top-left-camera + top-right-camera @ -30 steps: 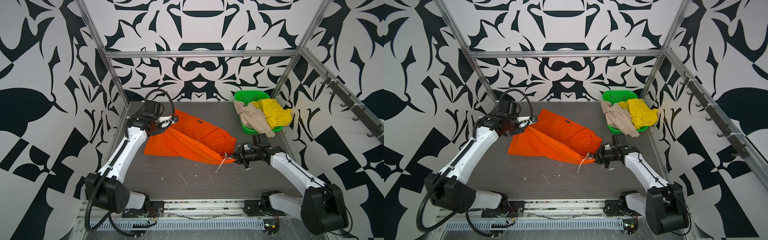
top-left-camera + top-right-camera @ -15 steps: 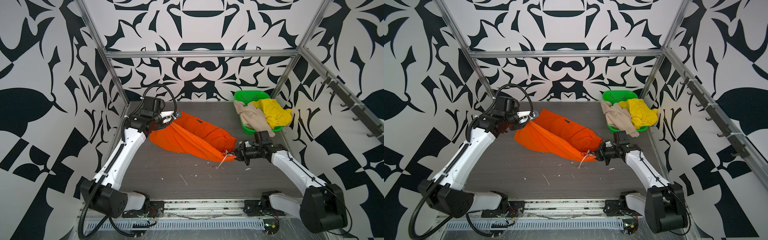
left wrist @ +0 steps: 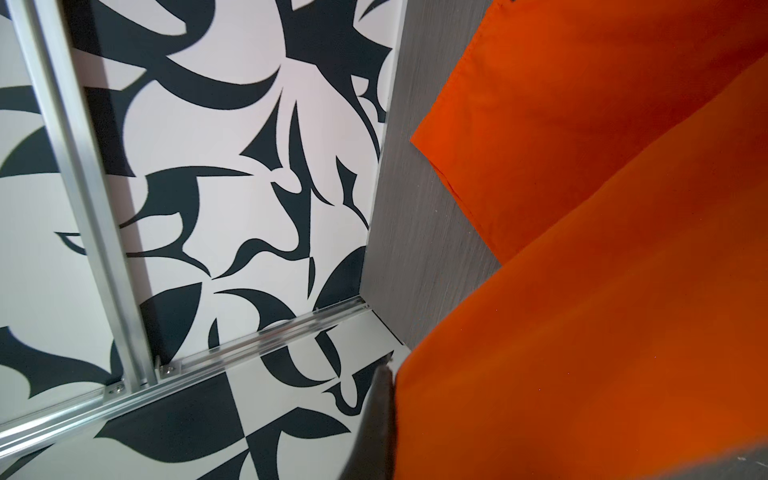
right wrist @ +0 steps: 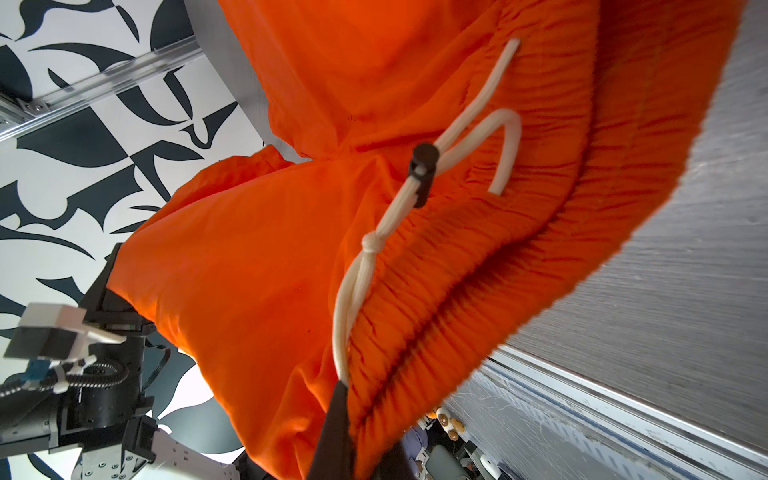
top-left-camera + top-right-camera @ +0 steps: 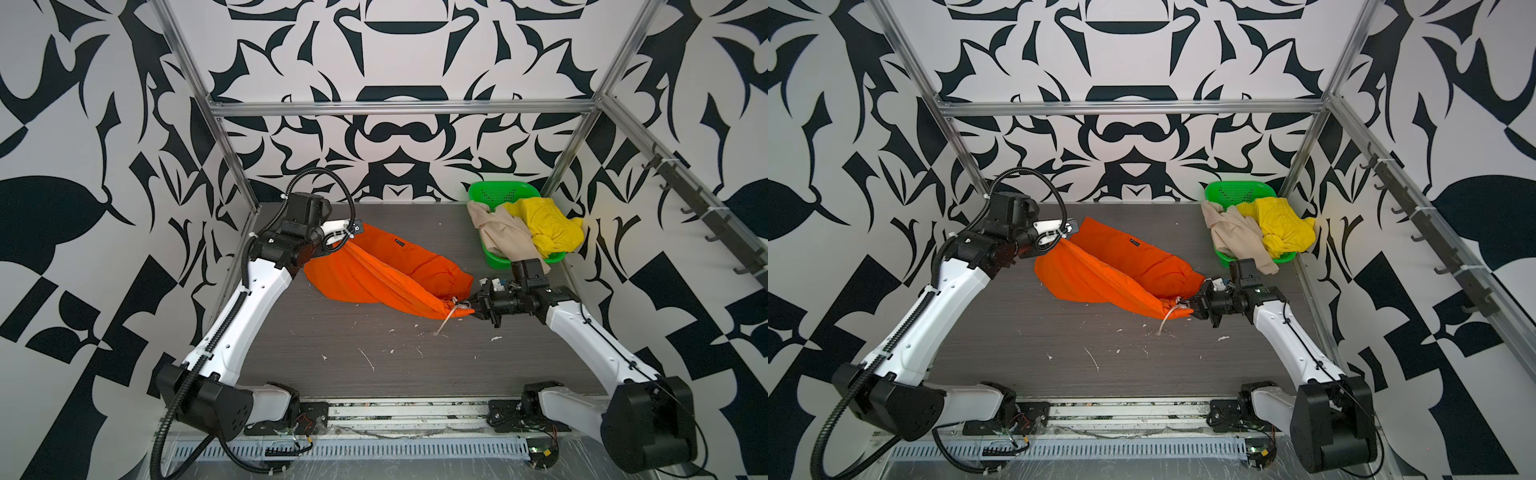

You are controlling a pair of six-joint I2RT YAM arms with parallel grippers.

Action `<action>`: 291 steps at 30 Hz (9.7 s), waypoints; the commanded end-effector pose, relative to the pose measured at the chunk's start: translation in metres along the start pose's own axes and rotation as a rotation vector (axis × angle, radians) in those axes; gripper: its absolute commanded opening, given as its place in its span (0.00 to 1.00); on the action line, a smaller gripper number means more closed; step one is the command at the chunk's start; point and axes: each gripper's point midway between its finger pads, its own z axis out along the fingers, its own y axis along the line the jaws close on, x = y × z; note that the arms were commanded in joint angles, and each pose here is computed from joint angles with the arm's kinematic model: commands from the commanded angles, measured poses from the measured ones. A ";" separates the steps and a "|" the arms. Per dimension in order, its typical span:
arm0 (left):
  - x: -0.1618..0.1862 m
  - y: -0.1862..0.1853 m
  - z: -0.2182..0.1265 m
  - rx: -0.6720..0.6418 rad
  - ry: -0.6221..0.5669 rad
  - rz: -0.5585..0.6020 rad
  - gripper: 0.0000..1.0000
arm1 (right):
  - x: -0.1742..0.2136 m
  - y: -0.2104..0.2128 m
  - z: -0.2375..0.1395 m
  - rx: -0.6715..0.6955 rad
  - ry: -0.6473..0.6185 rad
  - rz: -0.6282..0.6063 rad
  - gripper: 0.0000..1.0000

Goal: Fold and stack the shorts

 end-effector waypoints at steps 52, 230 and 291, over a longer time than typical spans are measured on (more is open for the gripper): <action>-0.031 0.029 0.268 0.088 0.056 -0.262 0.67 | -0.157 0.036 0.001 -0.114 -0.265 0.030 0.55; -0.006 -0.102 0.163 0.550 0.364 -1.758 0.00 | -0.171 -0.066 -0.023 0.130 -0.361 -0.373 0.24; 0.034 -0.069 0.115 0.301 0.277 -1.812 0.54 | -0.134 0.118 -0.055 0.380 -0.669 -0.988 0.53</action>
